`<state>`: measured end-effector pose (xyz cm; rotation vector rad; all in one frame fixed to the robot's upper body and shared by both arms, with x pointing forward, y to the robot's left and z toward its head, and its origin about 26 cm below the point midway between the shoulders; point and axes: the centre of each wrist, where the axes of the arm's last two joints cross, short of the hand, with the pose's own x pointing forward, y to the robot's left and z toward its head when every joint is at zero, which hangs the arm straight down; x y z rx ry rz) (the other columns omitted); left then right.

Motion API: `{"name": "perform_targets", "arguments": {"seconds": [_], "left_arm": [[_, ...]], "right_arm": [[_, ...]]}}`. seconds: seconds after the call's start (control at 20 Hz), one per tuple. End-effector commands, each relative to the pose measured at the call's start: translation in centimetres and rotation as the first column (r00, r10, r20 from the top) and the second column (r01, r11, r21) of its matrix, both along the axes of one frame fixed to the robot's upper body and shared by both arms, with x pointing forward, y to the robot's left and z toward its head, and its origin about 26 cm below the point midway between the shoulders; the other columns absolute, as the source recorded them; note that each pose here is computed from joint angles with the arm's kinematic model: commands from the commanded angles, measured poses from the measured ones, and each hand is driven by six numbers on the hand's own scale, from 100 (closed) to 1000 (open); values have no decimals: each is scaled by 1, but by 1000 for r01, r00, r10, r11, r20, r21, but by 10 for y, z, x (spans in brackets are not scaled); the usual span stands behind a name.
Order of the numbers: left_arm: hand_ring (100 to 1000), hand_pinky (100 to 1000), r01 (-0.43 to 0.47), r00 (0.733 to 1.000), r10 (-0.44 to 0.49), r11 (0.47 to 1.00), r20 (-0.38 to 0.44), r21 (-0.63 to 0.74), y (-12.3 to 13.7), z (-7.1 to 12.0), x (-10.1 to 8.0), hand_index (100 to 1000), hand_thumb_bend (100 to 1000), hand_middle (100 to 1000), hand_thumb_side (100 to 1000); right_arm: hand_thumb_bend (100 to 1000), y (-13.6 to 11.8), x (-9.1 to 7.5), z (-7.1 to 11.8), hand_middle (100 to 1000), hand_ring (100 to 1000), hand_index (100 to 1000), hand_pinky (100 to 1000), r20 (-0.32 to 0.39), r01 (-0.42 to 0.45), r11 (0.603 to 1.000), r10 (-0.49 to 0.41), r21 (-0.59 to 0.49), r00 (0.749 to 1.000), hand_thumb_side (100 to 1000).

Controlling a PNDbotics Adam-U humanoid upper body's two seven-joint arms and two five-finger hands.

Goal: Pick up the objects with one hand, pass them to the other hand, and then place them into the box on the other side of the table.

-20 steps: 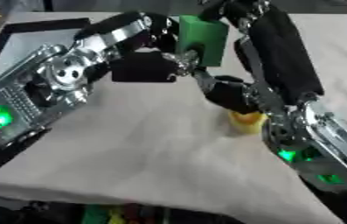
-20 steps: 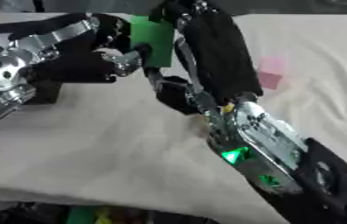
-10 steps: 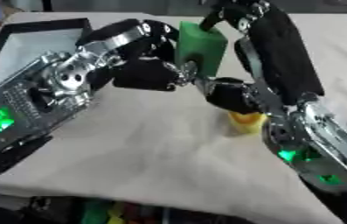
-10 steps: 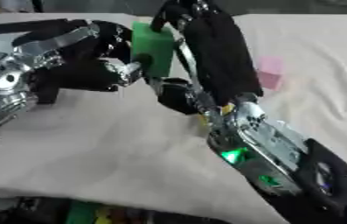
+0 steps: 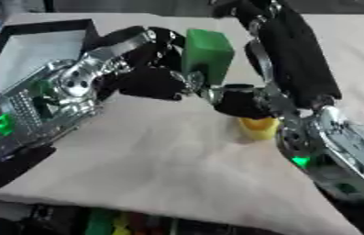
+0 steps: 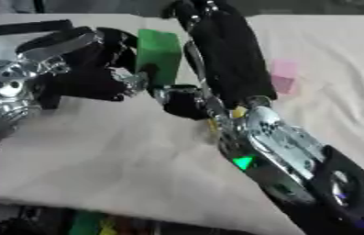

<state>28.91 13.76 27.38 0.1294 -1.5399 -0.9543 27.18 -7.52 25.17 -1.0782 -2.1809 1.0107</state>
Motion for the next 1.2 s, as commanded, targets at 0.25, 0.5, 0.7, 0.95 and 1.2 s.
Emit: {"name": "perform_targets", "arguments": {"seconds": [0.25, 0.5, 0.7, 0.95, 1.2], "left_arm": [[742, 1000, -59, 998, 59, 998, -10, -26, 12, 5, 3, 336, 100, 526, 244], [739, 1000, -134, 991, 135, 989, -3, -69, 28, 7, 6, 332, 100, 522, 244], [738, 1000, -202, 979, 203, 974, 5, -103, 42, 8, 8, 328, 100, 521, 245], [736, 1000, -272, 961, 276, 952, 11, -144, 58, 10, 10, 326, 100, 518, 246], [738, 1000, -369, 924, 380, 914, 36, -165, 79, 11, 11, 328, 100, 520, 247]], "right_arm": [[785, -4, -2, 10, 883, 924, 841, 838, 28, 40, 998, -39, -43, 999, 319], [793, -5, -2, 10, 892, 931, 851, 843, 29, 49, 997, -47, -64, 998, 329], [791, -6, -1, 11, 892, 930, 851, 843, 37, 51, 997, -49, -65, 998, 330], [789, -7, -1, 11, 892, 930, 852, 844, 45, 51, 997, -48, -61, 998, 336], [766, -10, 1, 13, 894, 931, 854, 846, 51, 66, 996, -63, -56, 997, 341]]}}
